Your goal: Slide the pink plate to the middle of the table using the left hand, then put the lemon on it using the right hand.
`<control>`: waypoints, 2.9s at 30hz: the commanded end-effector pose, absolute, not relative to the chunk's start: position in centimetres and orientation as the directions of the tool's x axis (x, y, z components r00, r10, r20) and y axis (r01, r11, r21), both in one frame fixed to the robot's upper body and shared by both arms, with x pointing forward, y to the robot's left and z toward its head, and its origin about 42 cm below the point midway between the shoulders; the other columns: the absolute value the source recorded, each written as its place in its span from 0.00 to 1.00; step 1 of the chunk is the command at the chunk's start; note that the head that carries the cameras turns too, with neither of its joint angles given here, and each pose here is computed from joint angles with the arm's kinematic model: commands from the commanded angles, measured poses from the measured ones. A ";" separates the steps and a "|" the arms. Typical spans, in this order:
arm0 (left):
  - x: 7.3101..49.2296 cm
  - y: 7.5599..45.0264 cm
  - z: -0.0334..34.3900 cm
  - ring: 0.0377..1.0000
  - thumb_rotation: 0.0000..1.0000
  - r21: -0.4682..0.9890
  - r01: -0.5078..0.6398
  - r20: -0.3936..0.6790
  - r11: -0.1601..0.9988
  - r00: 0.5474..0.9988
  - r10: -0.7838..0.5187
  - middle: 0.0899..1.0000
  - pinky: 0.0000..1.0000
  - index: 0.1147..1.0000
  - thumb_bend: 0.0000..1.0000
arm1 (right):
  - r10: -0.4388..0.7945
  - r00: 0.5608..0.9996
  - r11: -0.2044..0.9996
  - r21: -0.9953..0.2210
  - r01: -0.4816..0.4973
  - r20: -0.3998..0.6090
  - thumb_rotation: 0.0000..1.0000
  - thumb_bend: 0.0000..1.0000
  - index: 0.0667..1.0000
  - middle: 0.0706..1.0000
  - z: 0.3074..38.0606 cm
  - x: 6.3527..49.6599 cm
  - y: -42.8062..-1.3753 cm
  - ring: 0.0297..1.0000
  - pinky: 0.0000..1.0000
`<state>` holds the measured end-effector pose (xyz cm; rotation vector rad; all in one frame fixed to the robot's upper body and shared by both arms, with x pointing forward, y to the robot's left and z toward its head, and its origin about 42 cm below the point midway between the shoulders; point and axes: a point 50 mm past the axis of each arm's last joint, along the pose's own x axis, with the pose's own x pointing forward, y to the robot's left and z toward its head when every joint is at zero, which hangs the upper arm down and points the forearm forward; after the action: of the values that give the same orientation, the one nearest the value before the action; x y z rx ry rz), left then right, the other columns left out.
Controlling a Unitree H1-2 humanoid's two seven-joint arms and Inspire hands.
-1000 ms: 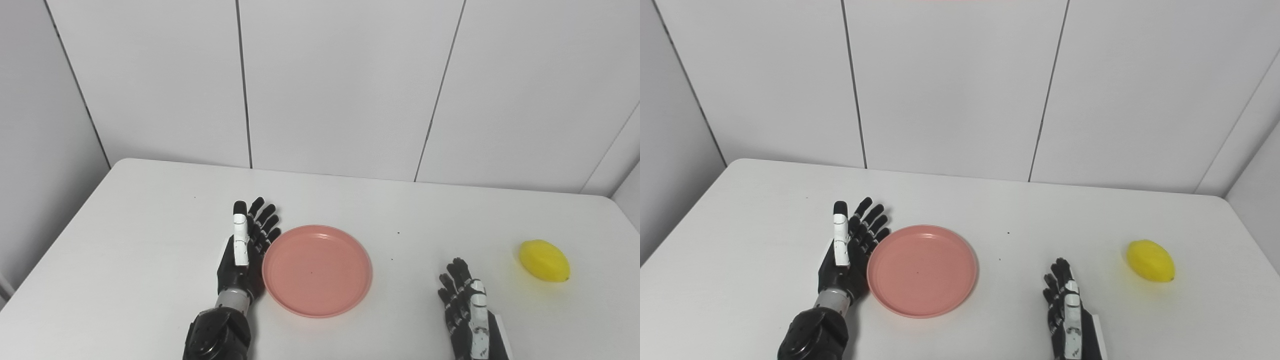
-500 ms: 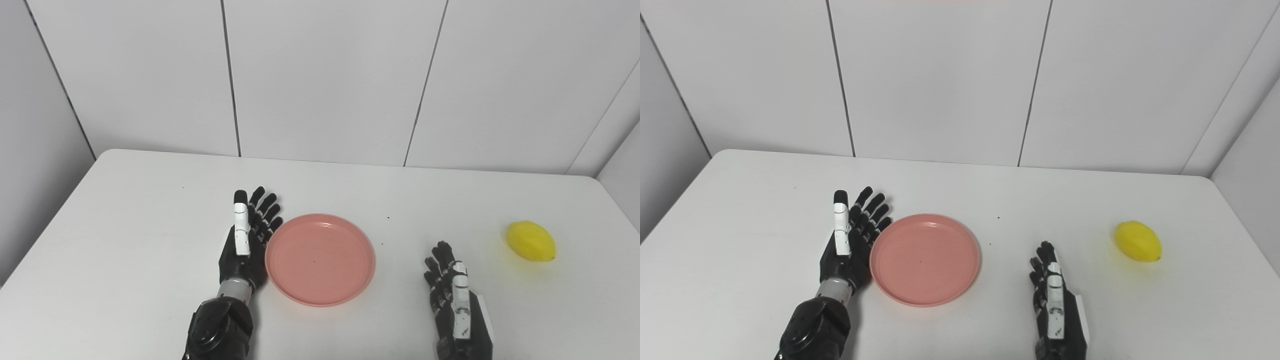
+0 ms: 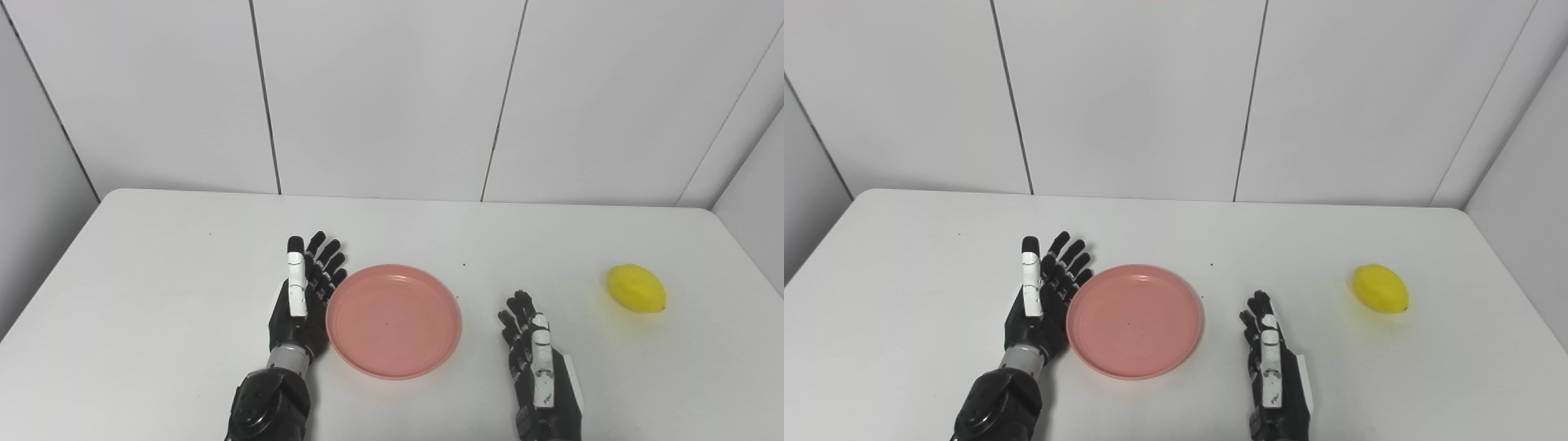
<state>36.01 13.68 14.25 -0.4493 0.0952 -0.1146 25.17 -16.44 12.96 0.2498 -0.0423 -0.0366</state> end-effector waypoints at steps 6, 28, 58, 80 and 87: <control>36.1 13.4 13.3 0.93 0.92 -0.464 0.093 -0.099 0.881 0.983 -0.156 0.90 0.95 0.91 0.81 | -0.066 0.994 0.970 0.241 0.043 0.088 0.97 0.72 0.92 0.93 13.9 26.0 -15.7 0.92 1.00; 37.0 15.2 12.7 0.94 0.91 -0.469 0.112 -0.091 0.876 0.981 -0.174 0.92 0.97 0.93 0.83 | -0.206 0.963 0.954 0.254 0.158 0.173 0.91 0.68 0.81 0.87 17.3 26.6 -16.4 0.87 0.97; 37.0 15.5 12.0 0.95 0.92 -0.466 0.120 -0.097 0.876 0.978 -0.186 0.92 1.00 0.92 0.81 | -0.104 0.867 0.455 -0.752 0.477 0.487 0.86 0.80 0.71 0.77 25.9 33.9 -26.6 0.77 0.72; 36.4 15.3 11.9 0.94 0.90 -0.462 0.121 -0.105 0.879 0.976 -0.189 0.92 0.98 0.92 0.83 | -0.082 0.885 -0.026 -0.889 0.458 0.458 0.75 0.87 0.67 0.69 24.7 37.9 -35.3 0.66 0.60; 36.4 15.2 12.1 0.94 0.90 -0.463 0.119 -0.103 0.878 0.977 -0.187 0.92 0.99 0.92 0.82 | -0.115 0.913 -0.023 -0.920 0.391 0.391 0.73 0.86 0.68 0.69 23.6 38.9 -36.8 0.67 0.61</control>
<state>37.25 15.12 13.66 -0.4793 0.0656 -0.1864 37.79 -36.27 20.63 -1.5349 -0.1363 -0.3654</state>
